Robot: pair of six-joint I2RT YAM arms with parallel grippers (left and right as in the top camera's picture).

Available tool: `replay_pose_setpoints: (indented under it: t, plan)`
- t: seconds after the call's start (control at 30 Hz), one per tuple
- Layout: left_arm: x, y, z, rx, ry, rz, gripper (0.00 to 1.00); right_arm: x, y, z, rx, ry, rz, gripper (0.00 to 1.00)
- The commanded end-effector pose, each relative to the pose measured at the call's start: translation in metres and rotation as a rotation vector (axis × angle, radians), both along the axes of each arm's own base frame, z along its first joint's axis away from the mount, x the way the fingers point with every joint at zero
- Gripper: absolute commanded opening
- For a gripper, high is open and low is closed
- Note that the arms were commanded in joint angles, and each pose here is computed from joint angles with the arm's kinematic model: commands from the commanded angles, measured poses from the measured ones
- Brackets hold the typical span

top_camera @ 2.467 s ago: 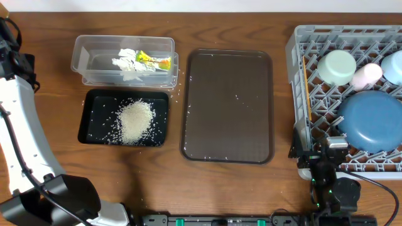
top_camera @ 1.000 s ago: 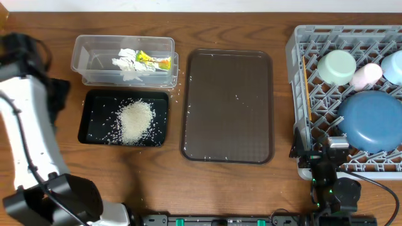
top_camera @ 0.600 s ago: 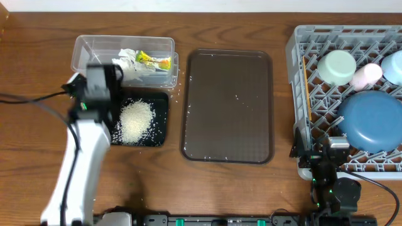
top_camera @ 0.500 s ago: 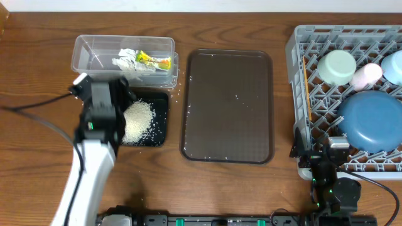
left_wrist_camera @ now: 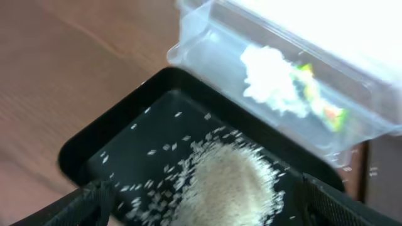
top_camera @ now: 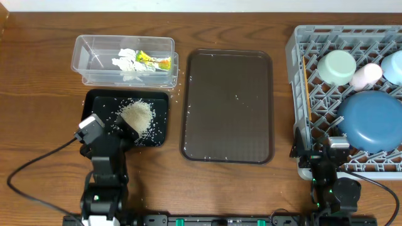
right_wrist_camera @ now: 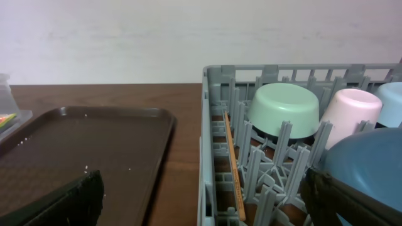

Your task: Sort waste into correct bins and load items into the dishwasher rack

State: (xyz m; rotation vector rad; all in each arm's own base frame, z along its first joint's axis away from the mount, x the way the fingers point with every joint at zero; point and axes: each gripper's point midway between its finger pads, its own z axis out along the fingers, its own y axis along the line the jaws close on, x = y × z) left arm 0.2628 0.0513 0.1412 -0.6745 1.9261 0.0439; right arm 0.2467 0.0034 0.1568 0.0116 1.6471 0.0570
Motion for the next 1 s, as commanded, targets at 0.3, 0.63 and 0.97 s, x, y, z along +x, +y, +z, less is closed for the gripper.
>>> replay_pose_setpoints:
  t: [0.3, 0.63, 0.97]
  plan:
    - [-0.009, -0.028, 0.011, 0.138, -0.192, -0.244, 0.92, 0.0, -0.001, 0.0, -0.012, -0.004, -0.006, 0.99]
    - [-0.015, -0.03, 0.007, 0.146, -0.316, -0.245, 0.92, 0.0, -0.001, 0.0, -0.012, -0.004, -0.006, 0.99]
    - [-0.02, -0.032, -0.003, 0.152, -0.296, -0.263, 0.92, 0.0, -0.002, 0.0, -0.012, -0.004, -0.006, 0.99]
